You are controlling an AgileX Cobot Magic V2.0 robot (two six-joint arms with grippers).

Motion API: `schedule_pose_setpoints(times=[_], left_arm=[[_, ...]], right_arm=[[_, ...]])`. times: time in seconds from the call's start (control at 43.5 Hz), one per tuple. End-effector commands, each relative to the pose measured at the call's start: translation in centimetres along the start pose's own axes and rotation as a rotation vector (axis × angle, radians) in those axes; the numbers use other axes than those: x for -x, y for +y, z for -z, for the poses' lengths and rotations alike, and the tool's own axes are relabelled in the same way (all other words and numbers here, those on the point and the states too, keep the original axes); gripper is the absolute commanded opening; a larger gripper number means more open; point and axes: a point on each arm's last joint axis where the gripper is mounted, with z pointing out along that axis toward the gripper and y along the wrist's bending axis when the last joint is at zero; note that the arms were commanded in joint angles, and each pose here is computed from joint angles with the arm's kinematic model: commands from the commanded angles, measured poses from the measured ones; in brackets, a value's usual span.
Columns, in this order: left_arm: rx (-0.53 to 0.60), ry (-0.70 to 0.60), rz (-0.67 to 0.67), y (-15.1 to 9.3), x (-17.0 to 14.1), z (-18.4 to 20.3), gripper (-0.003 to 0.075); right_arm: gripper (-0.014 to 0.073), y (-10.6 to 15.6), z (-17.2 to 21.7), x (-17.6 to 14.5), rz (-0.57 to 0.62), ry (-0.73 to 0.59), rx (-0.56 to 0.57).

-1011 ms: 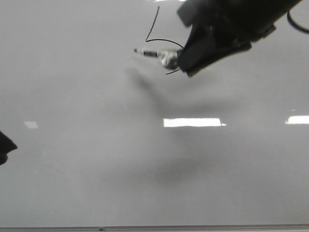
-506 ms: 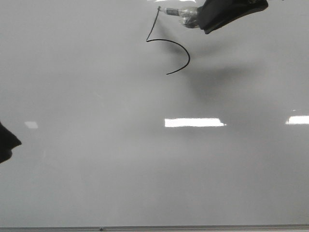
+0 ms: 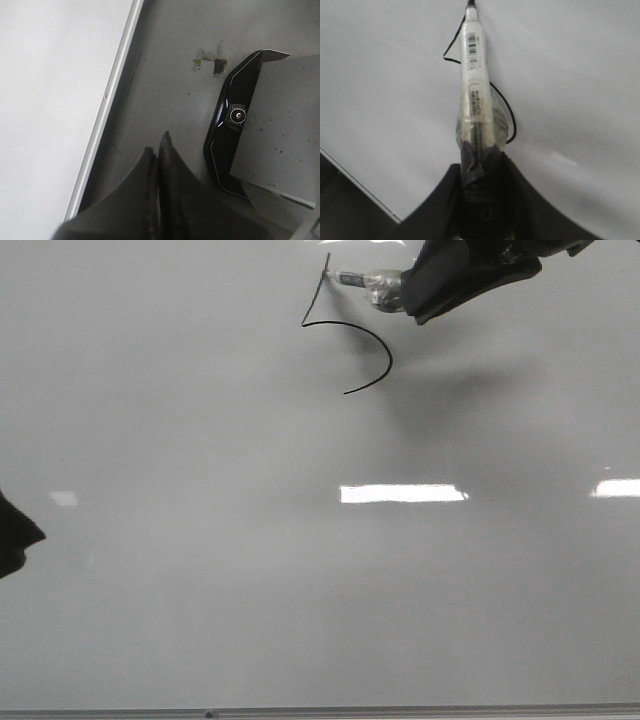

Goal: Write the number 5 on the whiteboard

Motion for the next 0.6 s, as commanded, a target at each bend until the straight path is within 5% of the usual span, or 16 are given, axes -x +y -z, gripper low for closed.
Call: schedule_pose_setpoints(times=[0.0,0.437,0.574], left_arm=[[0.026,-0.086,0.007,0.2,1.0,1.1,-0.002],[0.026,-0.086,0.007,0.2,1.0,1.1,-0.002],[0.026,-0.086,0.007,0.2,1.0,1.1,-0.002]], right_arm=[[-0.0063,0.1,1.6,2.0,-0.008,-0.112,-0.02],[-0.0063,-3.6,4.9,1.2,-0.104,-0.131,-0.125],[-0.0063,-2.4,6.5,1.0,-0.039,-0.109,-0.085]])
